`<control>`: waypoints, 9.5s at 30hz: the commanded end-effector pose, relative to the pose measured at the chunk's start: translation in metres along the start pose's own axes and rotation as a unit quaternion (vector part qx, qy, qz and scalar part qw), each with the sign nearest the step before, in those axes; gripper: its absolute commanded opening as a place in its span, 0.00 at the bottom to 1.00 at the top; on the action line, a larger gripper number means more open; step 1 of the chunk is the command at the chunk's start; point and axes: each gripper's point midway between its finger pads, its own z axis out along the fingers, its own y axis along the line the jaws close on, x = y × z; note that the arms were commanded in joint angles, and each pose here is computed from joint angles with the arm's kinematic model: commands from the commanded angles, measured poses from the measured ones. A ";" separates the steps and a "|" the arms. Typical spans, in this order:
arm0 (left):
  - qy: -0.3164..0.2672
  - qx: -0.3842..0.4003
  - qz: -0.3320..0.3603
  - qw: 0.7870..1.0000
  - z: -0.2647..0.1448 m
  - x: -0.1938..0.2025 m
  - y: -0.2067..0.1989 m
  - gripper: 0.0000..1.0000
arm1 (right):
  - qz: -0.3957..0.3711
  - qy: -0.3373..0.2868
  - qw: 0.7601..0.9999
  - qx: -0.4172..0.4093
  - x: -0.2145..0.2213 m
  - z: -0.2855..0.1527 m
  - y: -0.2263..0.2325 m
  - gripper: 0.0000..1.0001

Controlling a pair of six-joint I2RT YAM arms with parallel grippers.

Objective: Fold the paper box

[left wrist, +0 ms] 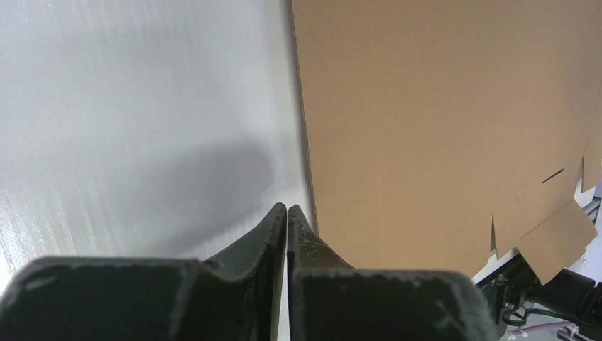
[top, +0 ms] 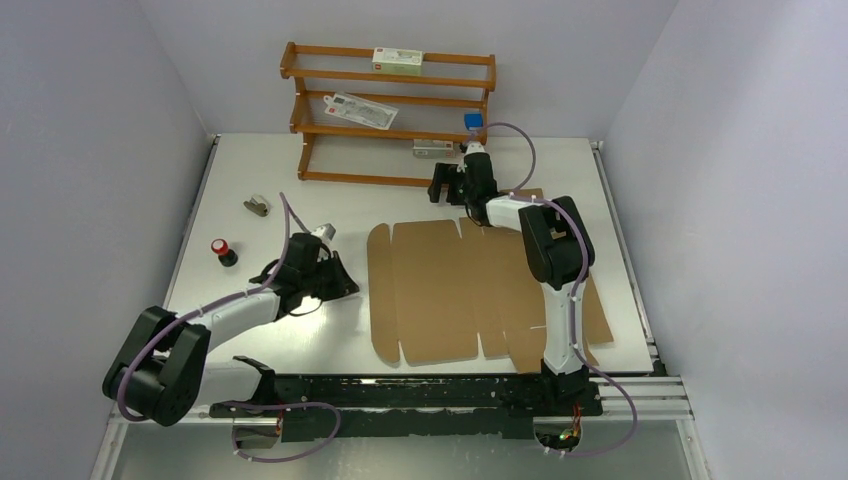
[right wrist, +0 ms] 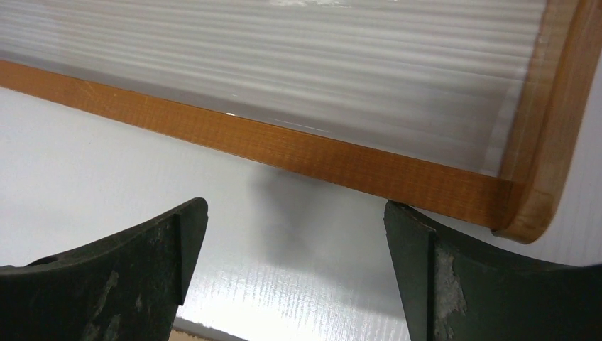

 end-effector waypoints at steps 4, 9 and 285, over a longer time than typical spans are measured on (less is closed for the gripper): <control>-0.007 0.018 0.019 1.000 0.002 -0.012 -0.010 0.23 | -0.022 -0.042 0.999 -0.027 -0.037 0.006 0.002 1.00; -0.019 0.015 0.031 0.999 0.001 -0.029 -0.018 0.35 | -0.006 -0.045 0.999 -0.008 -0.046 0.016 -0.025 1.00; -0.084 -0.108 0.119 0.983 0.083 -0.229 -0.046 0.31 | -0.031 0.105 0.993 0.031 -0.056 -0.055 -0.009 0.23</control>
